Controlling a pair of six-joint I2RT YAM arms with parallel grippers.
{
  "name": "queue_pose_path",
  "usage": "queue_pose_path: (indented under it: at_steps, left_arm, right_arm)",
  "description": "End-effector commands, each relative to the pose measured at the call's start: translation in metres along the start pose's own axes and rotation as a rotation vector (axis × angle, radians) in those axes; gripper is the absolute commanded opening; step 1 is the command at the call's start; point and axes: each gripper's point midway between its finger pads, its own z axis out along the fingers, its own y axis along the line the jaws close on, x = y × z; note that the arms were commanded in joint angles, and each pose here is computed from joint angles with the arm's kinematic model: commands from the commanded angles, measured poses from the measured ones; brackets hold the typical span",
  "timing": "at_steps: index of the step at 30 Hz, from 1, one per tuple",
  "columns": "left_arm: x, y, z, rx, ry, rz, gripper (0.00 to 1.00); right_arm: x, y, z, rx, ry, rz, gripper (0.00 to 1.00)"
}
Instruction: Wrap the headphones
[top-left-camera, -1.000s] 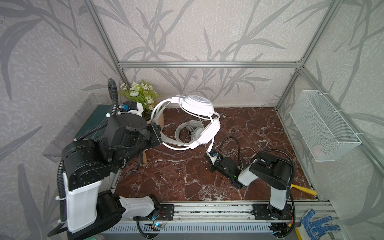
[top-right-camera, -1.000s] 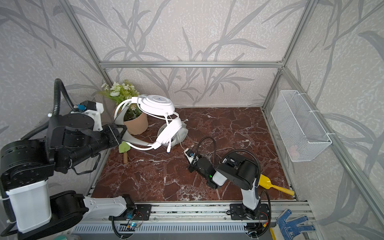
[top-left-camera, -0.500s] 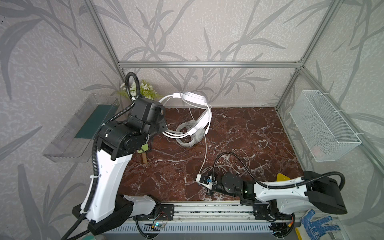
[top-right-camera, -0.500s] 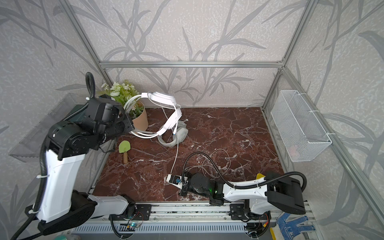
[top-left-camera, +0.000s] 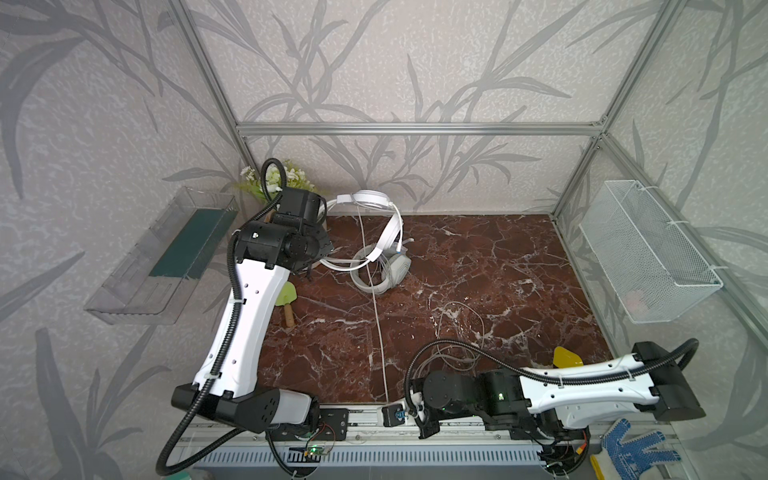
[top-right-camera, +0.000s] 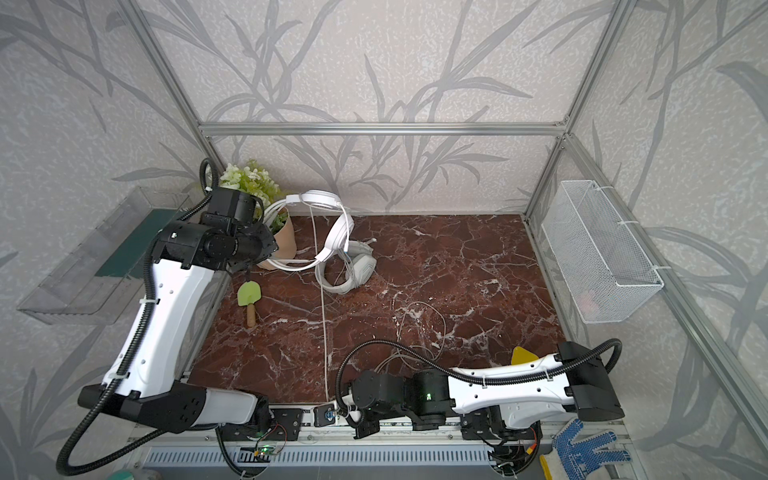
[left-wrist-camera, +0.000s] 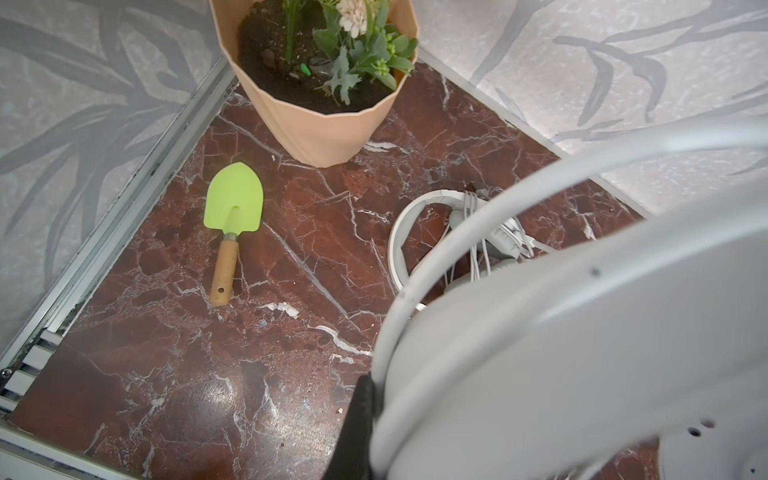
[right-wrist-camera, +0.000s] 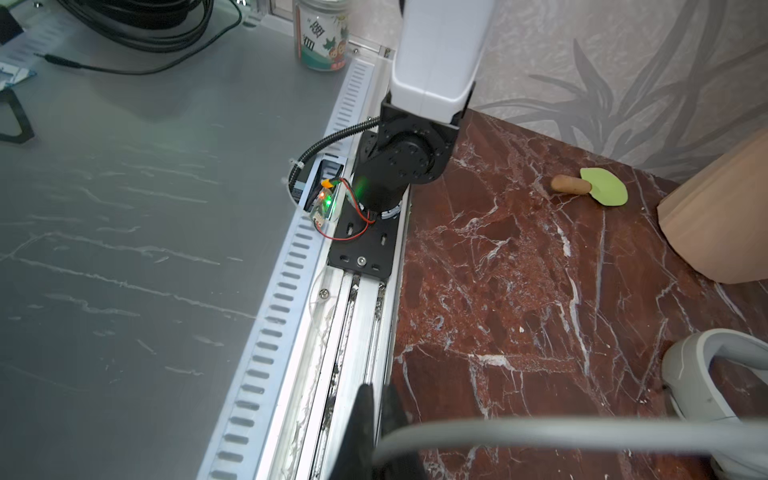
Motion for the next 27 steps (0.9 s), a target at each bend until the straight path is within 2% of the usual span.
queue_pose_path:
  at_steps: [1,5,9,13,23,27]
  left_arm:
    - [-0.011,-0.018,-0.007,0.115,-0.05,-0.044,0.0]
    - [0.0,-0.01,0.01,0.068,-0.025,-0.019,0.0]
    - [0.017,-0.006,0.034,0.058,0.02,0.034,0.0]
    - [0.039,0.0,0.047,0.06,0.075,0.05,0.0]
    - [0.093,0.023,0.079,-0.05,0.157,0.232,0.0]
    - [0.111,0.015,0.084,-0.01,0.182,0.288,0.0]
  right_arm:
    - [0.001,0.011,-0.01,-0.024,0.06,-0.071,0.0]
    - [-0.022,0.012,-0.026,-0.048,0.023,-0.111,0.0]
    - [-0.033,0.009,-0.035,-0.055,0.05,-0.161,0.0]
    - [-0.042,-0.003,-0.047,-0.007,0.078,-0.217,0.0]
    - [-0.077,-0.04,-0.065,0.149,0.078,-0.411,0.0]
    - [-0.088,-0.049,-0.061,0.143,0.067,-0.433,0.0]
